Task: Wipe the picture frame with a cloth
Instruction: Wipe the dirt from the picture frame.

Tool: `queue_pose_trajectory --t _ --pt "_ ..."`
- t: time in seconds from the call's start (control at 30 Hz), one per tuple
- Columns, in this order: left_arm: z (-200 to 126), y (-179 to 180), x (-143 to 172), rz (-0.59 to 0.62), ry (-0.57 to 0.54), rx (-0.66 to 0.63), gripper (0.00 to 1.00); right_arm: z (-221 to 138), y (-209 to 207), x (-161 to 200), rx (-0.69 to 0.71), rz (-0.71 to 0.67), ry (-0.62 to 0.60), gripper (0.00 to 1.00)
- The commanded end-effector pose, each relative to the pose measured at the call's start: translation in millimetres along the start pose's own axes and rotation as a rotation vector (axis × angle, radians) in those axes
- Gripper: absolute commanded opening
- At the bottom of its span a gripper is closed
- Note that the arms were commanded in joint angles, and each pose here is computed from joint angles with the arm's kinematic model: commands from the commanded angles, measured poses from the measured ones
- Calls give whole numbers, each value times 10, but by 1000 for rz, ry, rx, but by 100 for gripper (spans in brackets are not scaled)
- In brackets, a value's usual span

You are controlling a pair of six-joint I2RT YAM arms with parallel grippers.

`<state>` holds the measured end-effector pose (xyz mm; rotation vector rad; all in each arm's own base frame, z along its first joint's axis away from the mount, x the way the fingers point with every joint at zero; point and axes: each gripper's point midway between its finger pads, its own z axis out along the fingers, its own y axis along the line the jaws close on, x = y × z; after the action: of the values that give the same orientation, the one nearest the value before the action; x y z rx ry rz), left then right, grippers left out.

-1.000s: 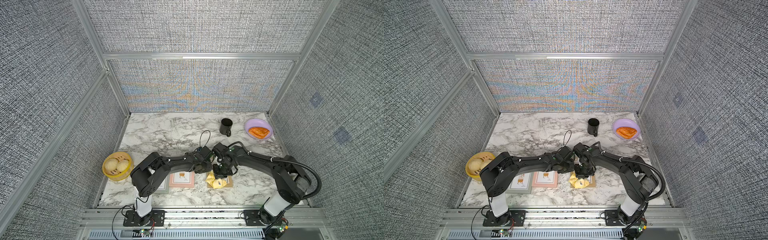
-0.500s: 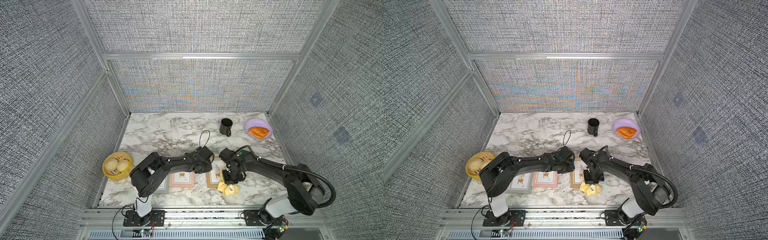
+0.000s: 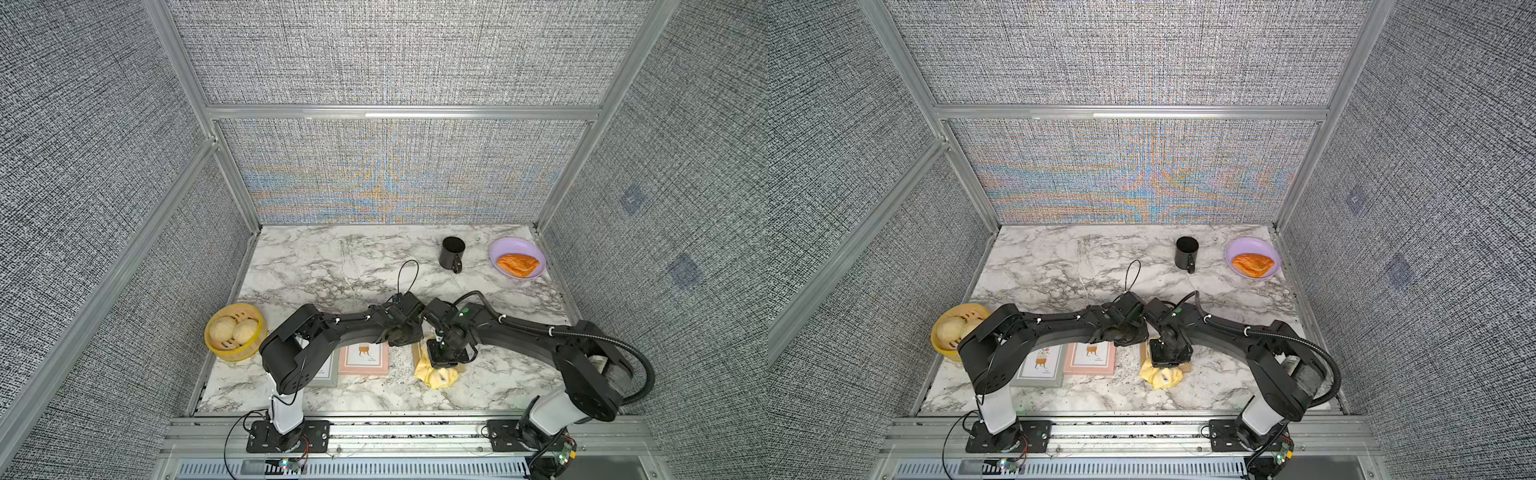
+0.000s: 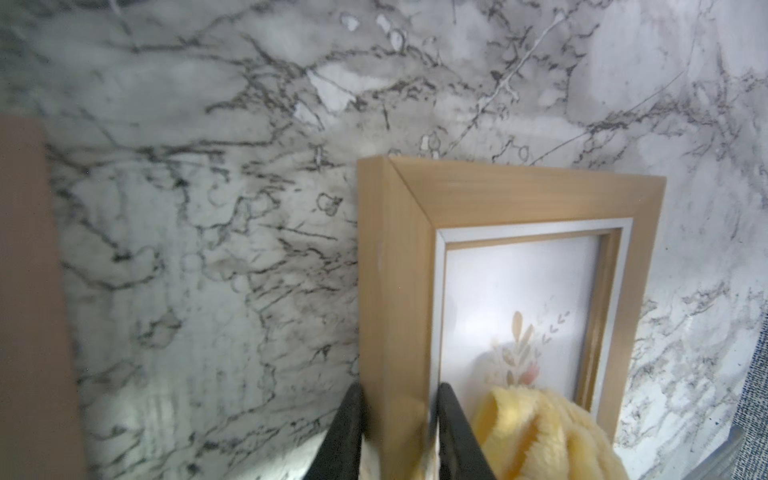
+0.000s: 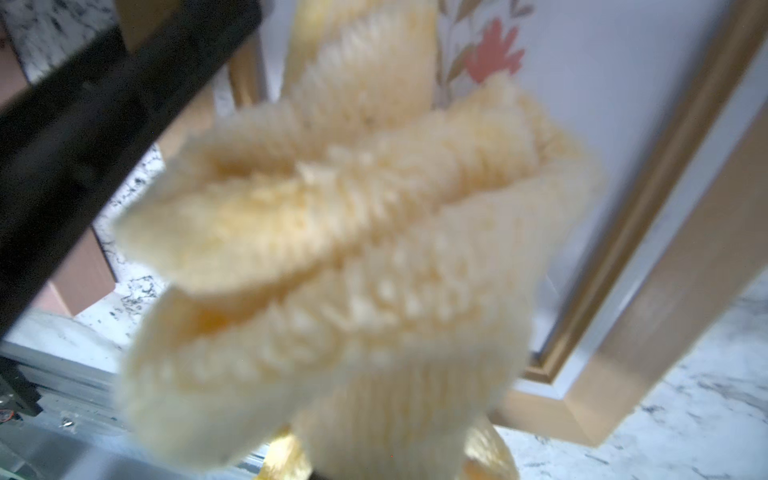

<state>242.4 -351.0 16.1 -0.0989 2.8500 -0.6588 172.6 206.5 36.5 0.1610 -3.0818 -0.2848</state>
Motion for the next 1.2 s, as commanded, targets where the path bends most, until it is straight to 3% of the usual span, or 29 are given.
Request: queue_pose_trajectory --t 0.0,0.1,0.3,0.87,1.03,1.17 --pt "27 325 187 -12 64 -121 5 -5 -505 186 126 67 37 0" --pt "24 326 195 -13 68 -119 5 -16 -686 213 122 108 34 0" --pt "25 330 205 -5 72 -120 4 -42 -607 41 109 99 14 0" --pt "-5 348 226 6 75 -119 4 -208 -188 -1357 1 75 -170 0" --pt "5 349 224 6 74 -120 4 -232 220 -1399 -85 -1 -177 0" --pt "15 330 211 6 76 -117 4 -137 127 -1296 -30 -5 -142 0"
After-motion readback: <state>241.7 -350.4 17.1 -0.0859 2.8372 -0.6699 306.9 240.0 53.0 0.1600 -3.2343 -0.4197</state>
